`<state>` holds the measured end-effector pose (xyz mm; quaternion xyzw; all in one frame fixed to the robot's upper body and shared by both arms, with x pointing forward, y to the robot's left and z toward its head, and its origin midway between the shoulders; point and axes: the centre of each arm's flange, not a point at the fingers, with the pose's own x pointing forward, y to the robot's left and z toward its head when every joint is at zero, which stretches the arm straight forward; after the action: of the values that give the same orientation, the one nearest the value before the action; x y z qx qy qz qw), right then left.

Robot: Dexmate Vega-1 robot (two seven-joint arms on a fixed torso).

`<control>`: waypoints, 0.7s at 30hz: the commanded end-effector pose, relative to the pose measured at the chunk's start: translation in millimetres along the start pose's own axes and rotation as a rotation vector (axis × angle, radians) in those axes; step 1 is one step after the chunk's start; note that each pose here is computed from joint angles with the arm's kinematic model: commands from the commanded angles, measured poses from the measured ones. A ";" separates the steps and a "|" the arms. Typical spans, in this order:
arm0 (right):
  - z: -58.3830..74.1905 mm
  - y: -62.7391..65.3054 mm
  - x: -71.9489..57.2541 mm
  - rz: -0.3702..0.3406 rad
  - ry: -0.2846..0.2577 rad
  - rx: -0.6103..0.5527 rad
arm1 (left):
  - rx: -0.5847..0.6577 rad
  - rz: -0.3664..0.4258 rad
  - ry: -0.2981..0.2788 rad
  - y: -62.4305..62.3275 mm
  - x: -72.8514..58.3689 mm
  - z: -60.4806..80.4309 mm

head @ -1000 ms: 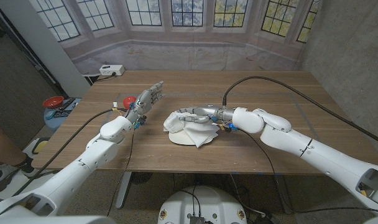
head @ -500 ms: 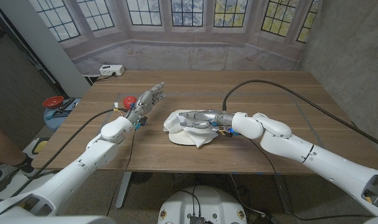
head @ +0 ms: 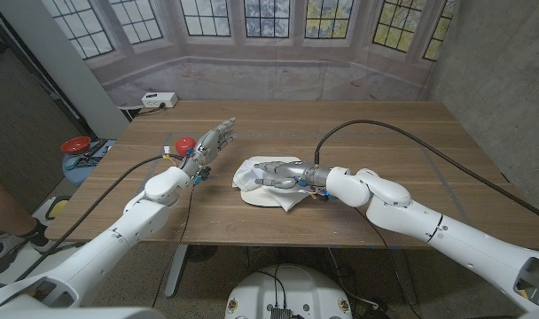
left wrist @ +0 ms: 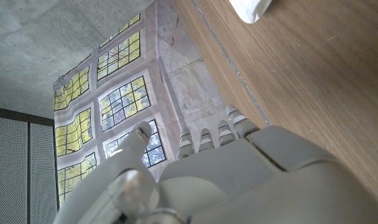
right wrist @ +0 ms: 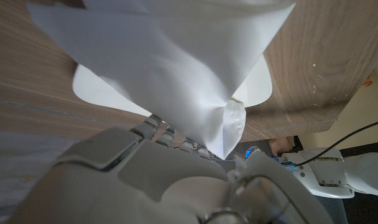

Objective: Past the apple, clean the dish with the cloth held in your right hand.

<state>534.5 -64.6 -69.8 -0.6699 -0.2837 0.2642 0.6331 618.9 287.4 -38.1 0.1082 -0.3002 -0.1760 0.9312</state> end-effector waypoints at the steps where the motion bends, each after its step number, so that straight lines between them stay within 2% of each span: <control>1: 1.5 13.4 0.6 -0.048 -0.004 -0.027 | 0.013 -0.013 -0.010 0.0 0.8 3.1; 10: -3.6 22.6 -6.5 -0.076 0.008 -0.039 | 0.022 -0.021 -0.017 -0.6 -1.1 5.8; 13: -6.1 29.2 -8.0 -0.075 0.014 -0.043 | 0.026 -0.028 -0.021 -2.6 -1.5 6.8; 21: -13.4 41.4 -5.7 -0.079 0.026 -0.022 | 0.037 -0.036 -0.030 -5.7 -1.4 9.9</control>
<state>536.2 -73.3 -97.2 -0.6722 -0.3021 0.2377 0.6327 613.8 285.1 -34.0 0.1215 -0.3104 -0.1843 0.9246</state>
